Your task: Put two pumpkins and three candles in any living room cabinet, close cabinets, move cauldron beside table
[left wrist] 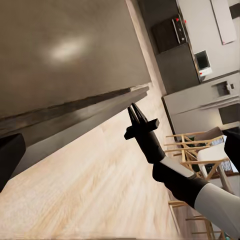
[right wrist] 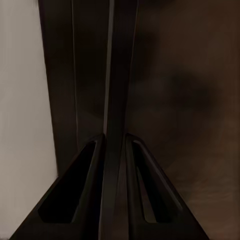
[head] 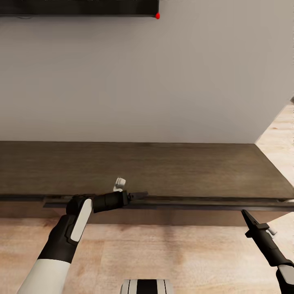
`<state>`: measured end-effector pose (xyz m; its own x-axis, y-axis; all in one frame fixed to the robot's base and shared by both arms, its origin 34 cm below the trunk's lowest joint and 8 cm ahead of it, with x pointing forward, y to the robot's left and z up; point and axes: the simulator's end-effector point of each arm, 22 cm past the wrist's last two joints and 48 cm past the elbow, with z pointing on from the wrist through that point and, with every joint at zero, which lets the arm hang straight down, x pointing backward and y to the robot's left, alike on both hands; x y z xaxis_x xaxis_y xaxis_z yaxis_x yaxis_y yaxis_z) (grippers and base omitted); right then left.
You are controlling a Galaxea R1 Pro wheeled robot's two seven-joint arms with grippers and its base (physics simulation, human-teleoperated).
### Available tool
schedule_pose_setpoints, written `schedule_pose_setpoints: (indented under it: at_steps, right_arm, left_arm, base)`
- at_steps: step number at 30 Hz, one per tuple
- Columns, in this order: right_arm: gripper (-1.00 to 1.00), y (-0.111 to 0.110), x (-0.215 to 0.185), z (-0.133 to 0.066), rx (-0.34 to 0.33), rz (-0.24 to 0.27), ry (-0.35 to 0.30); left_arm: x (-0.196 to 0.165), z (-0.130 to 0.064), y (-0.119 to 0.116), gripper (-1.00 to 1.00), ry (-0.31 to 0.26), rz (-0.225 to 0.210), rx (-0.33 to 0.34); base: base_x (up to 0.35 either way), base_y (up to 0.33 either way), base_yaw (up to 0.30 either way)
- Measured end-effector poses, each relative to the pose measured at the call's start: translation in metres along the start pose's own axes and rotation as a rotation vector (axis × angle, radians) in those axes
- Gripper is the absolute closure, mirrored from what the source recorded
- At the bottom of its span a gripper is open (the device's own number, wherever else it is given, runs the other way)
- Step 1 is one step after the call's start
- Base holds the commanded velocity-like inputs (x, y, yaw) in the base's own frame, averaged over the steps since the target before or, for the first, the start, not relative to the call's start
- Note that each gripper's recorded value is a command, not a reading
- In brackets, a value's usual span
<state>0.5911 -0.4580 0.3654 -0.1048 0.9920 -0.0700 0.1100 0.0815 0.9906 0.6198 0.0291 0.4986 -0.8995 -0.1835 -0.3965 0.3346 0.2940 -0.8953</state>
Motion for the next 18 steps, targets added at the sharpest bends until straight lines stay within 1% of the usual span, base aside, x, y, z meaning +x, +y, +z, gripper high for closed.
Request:
schedule_pose_setpoints:
  at_steps: [5, 8, 18]
  right_arm:
    - [1.0, 0.0, 0.0004, 0.0001, 0.0, 0.001, 0.001]
    - [1.0, 0.0002, 0.0005, 0.0002, 0.0, 0.001, 0.002]
    - [1.0, 0.0004, 0.0006, 0.0001, 0.0, -0.003, 0.003]
  left_arm:
    - [-0.0001, 0.0, -0.0002, -1.0, 0.0, 0.0, 0.001]
    - [-0.0001, -0.0001, -0.0003, -1.0, 0.0, 0.0, 0.001]
    - [-0.0003, -0.0001, -0.0008, -1.0, 0.0, 0.002, 0.001]
  base:
    - [-0.289, 0.0, 0.0]
    - [-0.177, 0.0, 0.0]
    - [-0.034, 0.0, 0.0]
